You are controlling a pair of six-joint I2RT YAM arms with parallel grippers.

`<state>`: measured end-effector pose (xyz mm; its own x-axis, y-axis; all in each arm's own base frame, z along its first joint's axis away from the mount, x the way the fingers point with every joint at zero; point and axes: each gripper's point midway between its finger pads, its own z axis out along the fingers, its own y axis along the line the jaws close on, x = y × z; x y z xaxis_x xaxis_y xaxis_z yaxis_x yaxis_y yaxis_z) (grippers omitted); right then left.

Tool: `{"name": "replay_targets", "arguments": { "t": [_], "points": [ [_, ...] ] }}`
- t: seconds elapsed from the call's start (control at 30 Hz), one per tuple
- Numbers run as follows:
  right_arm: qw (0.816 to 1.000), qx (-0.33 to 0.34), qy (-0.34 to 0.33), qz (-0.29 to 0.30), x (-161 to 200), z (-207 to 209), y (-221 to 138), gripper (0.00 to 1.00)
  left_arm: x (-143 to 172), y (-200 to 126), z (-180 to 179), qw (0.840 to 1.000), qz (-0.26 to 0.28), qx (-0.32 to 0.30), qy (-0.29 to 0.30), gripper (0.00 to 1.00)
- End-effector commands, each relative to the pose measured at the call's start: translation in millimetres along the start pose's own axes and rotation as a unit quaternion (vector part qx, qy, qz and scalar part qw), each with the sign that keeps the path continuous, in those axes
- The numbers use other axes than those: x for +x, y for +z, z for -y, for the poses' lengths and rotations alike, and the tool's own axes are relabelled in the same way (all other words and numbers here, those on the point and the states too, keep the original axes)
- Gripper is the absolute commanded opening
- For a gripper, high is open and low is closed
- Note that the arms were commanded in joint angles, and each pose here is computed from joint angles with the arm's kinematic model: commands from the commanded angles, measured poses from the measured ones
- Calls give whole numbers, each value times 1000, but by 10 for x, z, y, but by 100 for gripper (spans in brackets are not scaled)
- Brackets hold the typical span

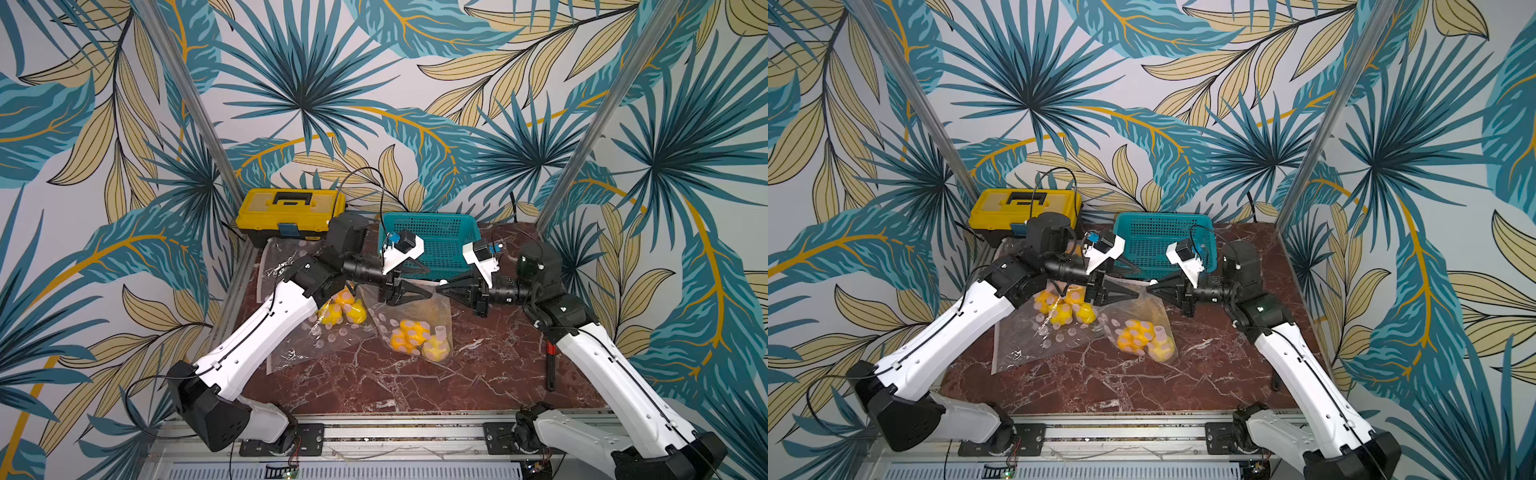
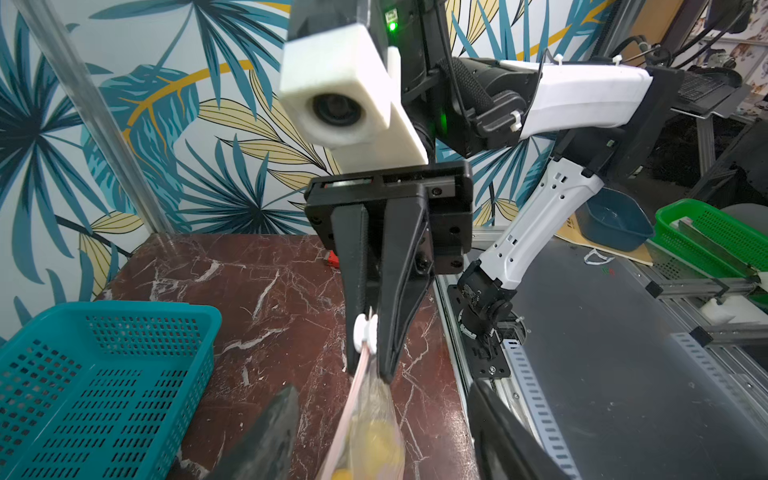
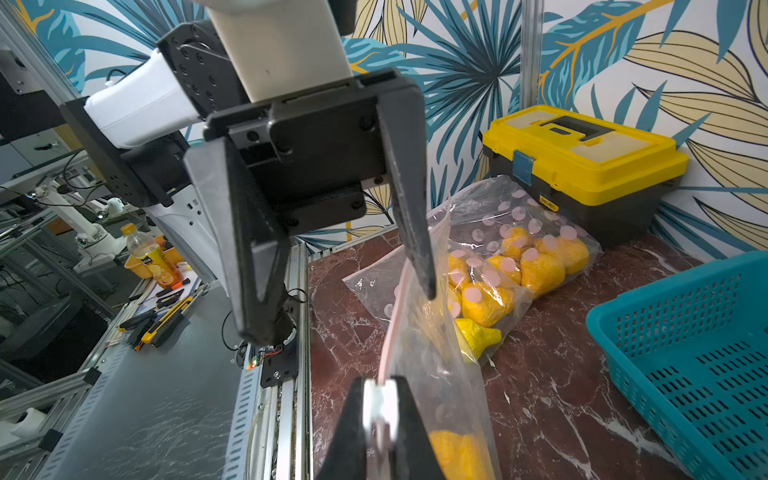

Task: Open the zip-top bag and take out the pear
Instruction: Pick up the zipper food storage bag at the center of the board, then unzip the zipper on the zipper food storage bag.

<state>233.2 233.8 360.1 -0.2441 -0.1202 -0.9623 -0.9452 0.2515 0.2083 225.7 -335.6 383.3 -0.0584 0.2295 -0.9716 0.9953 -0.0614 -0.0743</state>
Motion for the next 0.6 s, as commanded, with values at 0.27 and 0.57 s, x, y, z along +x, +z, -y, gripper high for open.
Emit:
{"name": "replay_targets", "arguments": {
  "t": [0.27, 0.57],
  "points": [
    [1000, 8, -22, -1, -32, -60, -37, 10, 223, 89, -24, 1000, -17, 14, -13, 14],
    [999, 13, -37, 5, 107, -11, -9, 45, 223, 50, 34, 1000, -15, 13, -13, 0]
  ]
}}
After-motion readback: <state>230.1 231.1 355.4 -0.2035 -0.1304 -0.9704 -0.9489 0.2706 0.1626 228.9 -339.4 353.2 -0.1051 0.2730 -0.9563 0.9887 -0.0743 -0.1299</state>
